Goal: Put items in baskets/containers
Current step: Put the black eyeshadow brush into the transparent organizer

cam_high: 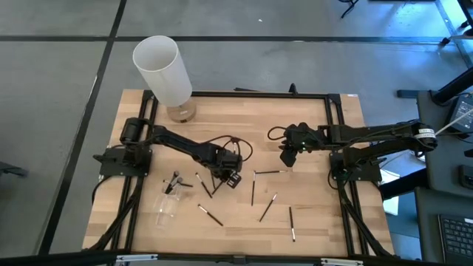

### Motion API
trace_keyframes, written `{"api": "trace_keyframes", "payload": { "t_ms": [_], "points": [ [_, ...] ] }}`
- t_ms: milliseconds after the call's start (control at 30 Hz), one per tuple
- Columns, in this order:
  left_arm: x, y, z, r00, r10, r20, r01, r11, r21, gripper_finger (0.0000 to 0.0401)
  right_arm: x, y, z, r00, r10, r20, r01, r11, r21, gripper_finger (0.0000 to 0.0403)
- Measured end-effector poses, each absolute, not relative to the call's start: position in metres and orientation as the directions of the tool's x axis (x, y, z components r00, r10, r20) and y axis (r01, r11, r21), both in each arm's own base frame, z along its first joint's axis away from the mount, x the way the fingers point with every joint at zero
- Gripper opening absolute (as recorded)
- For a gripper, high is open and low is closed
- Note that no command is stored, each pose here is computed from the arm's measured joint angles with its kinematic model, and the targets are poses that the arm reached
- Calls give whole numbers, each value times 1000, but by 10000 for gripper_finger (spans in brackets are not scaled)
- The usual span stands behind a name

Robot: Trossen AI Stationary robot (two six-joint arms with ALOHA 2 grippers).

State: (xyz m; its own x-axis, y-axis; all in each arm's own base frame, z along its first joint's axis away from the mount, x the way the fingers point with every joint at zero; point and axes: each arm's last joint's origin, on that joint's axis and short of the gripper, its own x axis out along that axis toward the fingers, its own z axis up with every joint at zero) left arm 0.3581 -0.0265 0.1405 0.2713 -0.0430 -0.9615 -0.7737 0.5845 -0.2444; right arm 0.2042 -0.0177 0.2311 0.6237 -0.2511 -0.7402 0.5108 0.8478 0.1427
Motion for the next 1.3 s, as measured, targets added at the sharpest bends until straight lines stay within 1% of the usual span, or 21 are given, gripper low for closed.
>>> {"api": "trace_keyframes", "payload": {
  "t_ms": [67, 133, 200, 267, 400, 500, 567, 633, 733, 833, 933, 1067, 1300],
  "points": [
    [354, -23, 149, 280, 26, -960, -780, 590, -211, 33, 204, -18, 231, 624, -251, -740, 511, 848, 143, 118],
    [352, -22, 167, 338, 80, -938, -766, 603, -224, 32, 204, -18, 231, 623, -251, -740, 511, 848, 143, 118],
    [347, -26, 189, 390, 103, -915, -738, 630, -243, 30, 204, -18, 231, 623, -251, -741, 511, 847, 143, 118],
    [338, -33, 205, 414, 123, -902, -711, 662, -236, 30, 204, -18, 231, 621, -251, -743, 513, 847, 142, 118],
    [314, -51, 250, 522, 115, -845, -620, 732, -283, 30, 203, -18, 230, 613, -264, -745, 526, 840, 135, 118],
    [292, -72, 277, 588, 46, -808, -474, 829, -297, 30, 202, -18, 227, 600, -267, -754, 540, 831, 135, 118],
    [273, -85, 294, 624, 20, -782, -379, 882, -280, 29, 202, -18, 227, 599, -267, -754, 544, 828, 139, 118],
    [256, -97, 307, 660, 50, -749, -333, 914, -233, 29, 202, -18, 227, 599, -268, -754, 548, 824, 143, 118],
    [232, -113, 317, 698, 122, -705, -326, 932, -161, 29, 202, -18, 227, 599, -268, -755, 558, 815, 154, 118],
    [211, -129, 318, 706, 202, -679, -373, 921, -114, 29, 202, -18, 227, 598, -267, -756, 559, 814, 155, 118],
    [191, -145, 310, 695, 246, -676, -402, 912, -82, 29, 202, -18, 227, 597, -267, -756, 561, 813, 157, 118],
    [169, -161, 286, 682, 253, -686, -419, 904, -83, 29, 202, -18, 227, 597, -267, -756, 564, 810, 159, 118],
    [143, -172, 256, 692, 257, -675, -467, 872, -148, 29, 202, -18, 227, 594, -284, -753, 582, 798, 157, 118]
  ]
}}
